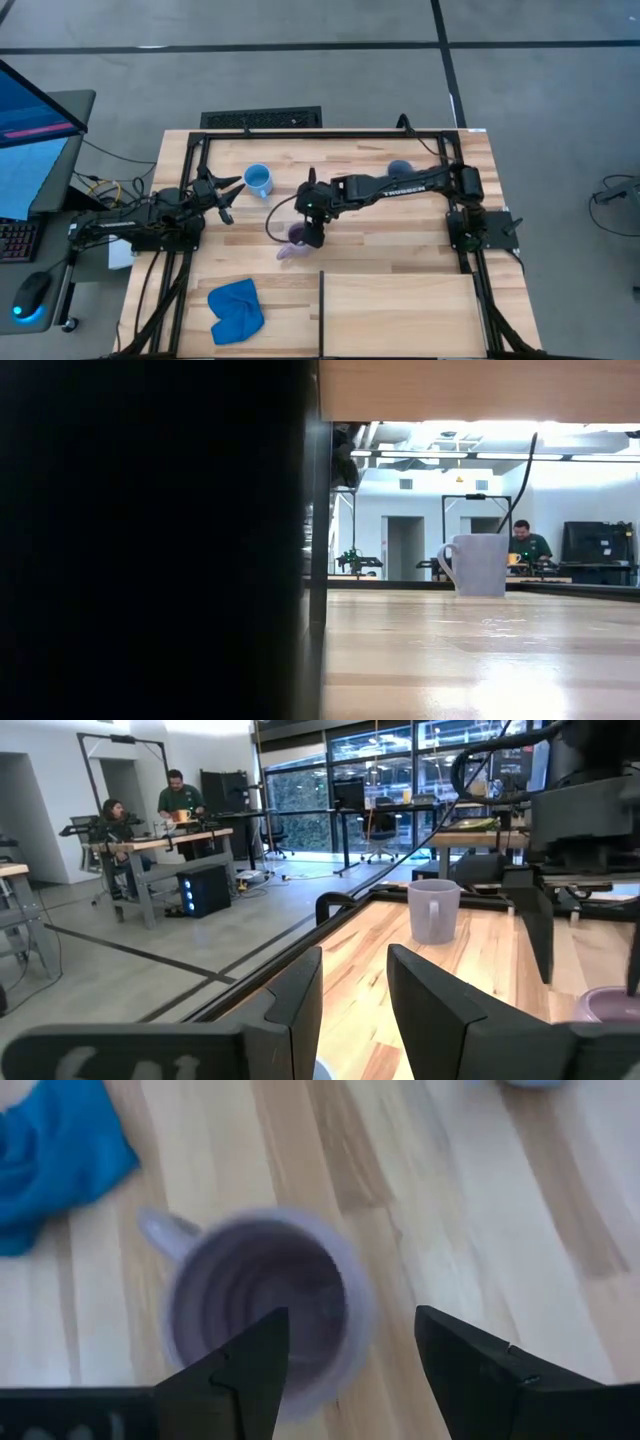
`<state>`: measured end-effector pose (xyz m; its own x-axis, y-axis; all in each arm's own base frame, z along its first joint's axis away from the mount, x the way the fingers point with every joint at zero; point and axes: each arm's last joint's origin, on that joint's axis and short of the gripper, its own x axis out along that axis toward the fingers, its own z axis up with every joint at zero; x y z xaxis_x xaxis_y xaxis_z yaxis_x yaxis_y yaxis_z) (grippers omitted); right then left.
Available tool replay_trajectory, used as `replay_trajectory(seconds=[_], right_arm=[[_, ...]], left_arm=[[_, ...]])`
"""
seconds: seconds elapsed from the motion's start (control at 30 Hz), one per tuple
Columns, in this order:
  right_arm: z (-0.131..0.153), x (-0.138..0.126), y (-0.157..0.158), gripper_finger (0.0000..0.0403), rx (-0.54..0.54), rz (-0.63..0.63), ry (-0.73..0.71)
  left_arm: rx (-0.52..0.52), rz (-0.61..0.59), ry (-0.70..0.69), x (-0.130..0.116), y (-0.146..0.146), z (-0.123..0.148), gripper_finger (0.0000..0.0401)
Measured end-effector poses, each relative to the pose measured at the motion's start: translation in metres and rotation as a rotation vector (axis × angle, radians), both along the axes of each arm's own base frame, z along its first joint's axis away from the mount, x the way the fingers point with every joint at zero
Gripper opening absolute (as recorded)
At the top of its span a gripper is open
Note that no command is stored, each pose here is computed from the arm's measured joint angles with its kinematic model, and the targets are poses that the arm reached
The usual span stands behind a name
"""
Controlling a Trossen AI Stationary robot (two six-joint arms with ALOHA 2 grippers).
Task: Stack small to large cups/mugs on shelf
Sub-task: Put the purple mug on the shelf
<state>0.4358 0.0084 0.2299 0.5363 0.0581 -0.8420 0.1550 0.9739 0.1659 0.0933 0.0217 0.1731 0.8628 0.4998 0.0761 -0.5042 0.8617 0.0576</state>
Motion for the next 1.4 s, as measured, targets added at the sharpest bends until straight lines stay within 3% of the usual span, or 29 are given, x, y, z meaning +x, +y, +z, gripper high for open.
replay_trajectory(seconds=[1.4], right_arm=[[-0.0024,-0.0014,0.0069,0.024,-0.028,0.052,0.018]], left_arm=[[0.001,0.001,0.005,0.0003,0.0,-0.0003,0.0108]])
